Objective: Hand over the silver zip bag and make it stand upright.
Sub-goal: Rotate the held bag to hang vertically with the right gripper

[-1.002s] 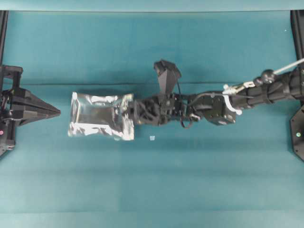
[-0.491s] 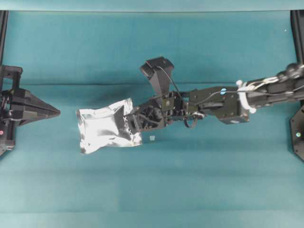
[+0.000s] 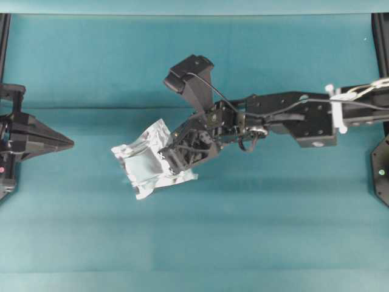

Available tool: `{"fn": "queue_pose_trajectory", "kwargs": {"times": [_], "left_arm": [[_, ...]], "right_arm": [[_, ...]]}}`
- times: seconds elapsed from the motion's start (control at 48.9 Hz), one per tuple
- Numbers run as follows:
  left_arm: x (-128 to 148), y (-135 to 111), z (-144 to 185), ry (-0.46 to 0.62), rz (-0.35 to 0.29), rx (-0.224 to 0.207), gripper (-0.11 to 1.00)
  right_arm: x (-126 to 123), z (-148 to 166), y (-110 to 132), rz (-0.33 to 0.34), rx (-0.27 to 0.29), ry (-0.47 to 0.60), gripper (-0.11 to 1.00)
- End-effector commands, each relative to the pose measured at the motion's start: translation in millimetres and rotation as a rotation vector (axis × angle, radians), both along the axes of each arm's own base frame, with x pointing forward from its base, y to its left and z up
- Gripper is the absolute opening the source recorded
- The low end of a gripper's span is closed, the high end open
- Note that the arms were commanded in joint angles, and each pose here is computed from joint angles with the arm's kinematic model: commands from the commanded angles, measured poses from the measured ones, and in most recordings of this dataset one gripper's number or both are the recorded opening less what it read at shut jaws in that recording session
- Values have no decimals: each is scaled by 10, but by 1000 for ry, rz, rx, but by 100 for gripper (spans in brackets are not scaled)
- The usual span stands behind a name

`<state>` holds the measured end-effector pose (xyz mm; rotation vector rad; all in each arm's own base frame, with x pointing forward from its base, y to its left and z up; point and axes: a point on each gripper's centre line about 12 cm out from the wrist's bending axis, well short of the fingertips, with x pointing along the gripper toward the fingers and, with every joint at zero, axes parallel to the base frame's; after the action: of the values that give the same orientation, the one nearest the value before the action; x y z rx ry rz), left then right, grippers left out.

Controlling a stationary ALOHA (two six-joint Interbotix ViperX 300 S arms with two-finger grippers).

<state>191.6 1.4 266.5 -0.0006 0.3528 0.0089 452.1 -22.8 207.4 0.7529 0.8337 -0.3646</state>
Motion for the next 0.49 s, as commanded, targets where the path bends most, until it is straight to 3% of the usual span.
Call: {"fn": "queue_pose_trajectory", "kwargs": {"times": [0.0, 0.47], "left_arm": [[7, 4, 42, -9, 1, 3, 0], [-17, 4, 37, 3, 2, 2, 0]], "right_arm": [[1, 289, 32, 50, -33, -12, 2], [27, 682, 115, 355, -184, 199, 2]]}}
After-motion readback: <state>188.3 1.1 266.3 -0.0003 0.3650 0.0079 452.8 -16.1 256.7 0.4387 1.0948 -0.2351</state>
